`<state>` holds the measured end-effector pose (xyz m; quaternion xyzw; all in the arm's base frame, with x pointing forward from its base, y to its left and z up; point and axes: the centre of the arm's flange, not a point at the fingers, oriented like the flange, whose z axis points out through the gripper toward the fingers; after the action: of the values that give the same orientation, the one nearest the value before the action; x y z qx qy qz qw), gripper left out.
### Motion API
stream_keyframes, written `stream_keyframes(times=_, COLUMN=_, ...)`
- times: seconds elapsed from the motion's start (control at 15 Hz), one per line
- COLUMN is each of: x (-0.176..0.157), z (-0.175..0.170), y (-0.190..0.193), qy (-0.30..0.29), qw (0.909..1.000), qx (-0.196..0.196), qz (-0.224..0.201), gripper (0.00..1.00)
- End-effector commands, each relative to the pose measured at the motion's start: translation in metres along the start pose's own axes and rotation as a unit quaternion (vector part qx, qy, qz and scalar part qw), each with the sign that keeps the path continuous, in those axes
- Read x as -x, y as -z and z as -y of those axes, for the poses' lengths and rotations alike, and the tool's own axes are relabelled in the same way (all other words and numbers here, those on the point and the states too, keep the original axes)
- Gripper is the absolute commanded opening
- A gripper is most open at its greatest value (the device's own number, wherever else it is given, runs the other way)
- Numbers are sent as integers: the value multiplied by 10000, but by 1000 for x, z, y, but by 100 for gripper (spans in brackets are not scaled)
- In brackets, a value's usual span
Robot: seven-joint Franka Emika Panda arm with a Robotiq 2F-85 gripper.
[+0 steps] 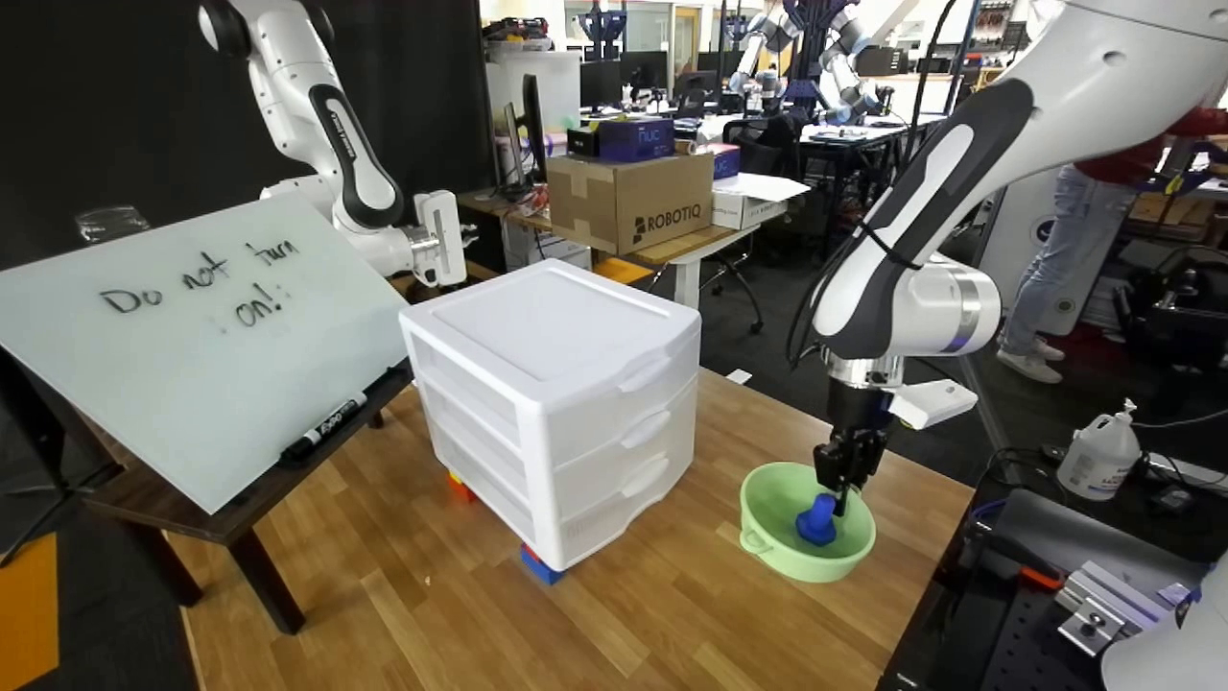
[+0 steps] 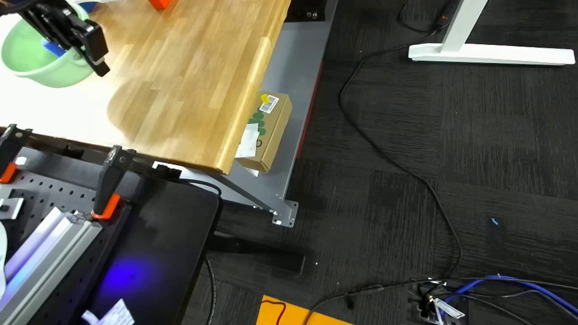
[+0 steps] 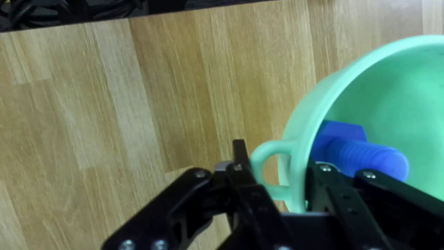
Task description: Move the green basin to the right
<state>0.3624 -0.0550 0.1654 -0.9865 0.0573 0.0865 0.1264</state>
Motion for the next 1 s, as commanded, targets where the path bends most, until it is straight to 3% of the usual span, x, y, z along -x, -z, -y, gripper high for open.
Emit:
stream_keyframes(times=0.0, x=24, z=-13, y=3, qy=-180, qw=9996, qx=-48, qz=-226, gripper=8)
stream_keyframes(times=0.47, x=43, z=-41, y=16, qy=-754, qw=9934, qx=-319, qz=-800, gripper=8)
stream_keyframes(times=0.93, x=54, z=-57, y=22, qy=-1318, qw=9843, qx=-502, qz=-1063, gripper=8)
